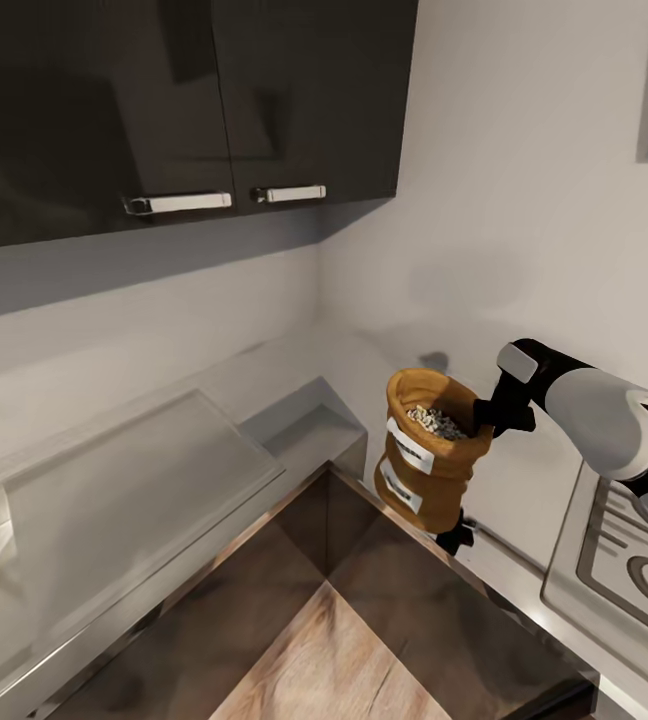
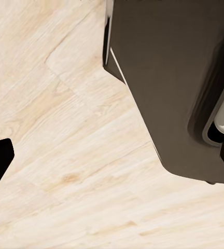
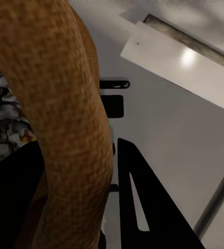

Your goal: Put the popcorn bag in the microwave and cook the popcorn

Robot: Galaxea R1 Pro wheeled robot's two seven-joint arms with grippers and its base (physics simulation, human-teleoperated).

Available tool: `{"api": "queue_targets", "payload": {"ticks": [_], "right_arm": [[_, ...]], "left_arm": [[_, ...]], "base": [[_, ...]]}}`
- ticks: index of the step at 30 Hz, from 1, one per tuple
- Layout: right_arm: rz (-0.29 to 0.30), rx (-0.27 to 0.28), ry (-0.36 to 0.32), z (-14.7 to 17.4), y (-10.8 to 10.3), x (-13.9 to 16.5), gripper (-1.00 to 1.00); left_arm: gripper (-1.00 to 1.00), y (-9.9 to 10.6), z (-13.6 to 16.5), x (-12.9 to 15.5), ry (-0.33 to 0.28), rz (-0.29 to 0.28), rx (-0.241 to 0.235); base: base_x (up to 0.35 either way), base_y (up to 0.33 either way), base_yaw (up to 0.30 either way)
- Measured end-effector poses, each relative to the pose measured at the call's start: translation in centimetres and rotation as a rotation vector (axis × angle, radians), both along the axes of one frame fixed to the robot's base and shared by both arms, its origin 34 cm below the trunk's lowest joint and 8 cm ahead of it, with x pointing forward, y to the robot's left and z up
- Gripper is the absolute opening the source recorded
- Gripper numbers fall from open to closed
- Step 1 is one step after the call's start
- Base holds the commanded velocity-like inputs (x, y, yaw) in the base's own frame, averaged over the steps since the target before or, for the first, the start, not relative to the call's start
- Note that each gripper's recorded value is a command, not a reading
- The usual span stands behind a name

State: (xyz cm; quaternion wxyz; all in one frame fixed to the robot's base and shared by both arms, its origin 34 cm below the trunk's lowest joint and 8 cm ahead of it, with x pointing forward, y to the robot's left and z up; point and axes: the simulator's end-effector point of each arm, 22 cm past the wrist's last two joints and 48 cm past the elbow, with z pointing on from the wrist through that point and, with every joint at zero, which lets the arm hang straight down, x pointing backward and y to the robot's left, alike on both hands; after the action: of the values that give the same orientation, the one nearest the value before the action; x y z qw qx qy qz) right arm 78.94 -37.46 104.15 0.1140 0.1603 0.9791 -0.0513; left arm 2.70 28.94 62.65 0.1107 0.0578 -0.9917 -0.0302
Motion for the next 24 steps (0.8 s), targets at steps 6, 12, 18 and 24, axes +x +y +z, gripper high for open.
{"api": "queue_targets", "payload": {"ticks": [6,12,18,24], "right_arm": [[0.0,0.0,-0.009,0.6,0.0,0.0,-1.0],[0.0,-0.001,-0.018,1.3,0.0,-0.1,-1.0],[0.0,0.002,-0.028,1.9,0.0,-0.1,-1.0],[0.0,0.002,-0.032,2.2,0.0,-0.2,-1.0]], "left_arm": [[1.0,0.0,-0.1,0.4,-0.009,0.0,0.0],[1.0,0.0,-0.2,0.7,-0.018,0.0,0.0],[1.0,0.0,-0.2,1.0,-0.027,0.0,0.0],[1.0,0.0,-0.2,1.2,-0.032,0.0,0.0]], "base": [[-0.12,0.0,0.0],[-0.309,0.05,0.0],[-0.186,0.133,-0.021],[-0.014,0.011,-0.142]]}}
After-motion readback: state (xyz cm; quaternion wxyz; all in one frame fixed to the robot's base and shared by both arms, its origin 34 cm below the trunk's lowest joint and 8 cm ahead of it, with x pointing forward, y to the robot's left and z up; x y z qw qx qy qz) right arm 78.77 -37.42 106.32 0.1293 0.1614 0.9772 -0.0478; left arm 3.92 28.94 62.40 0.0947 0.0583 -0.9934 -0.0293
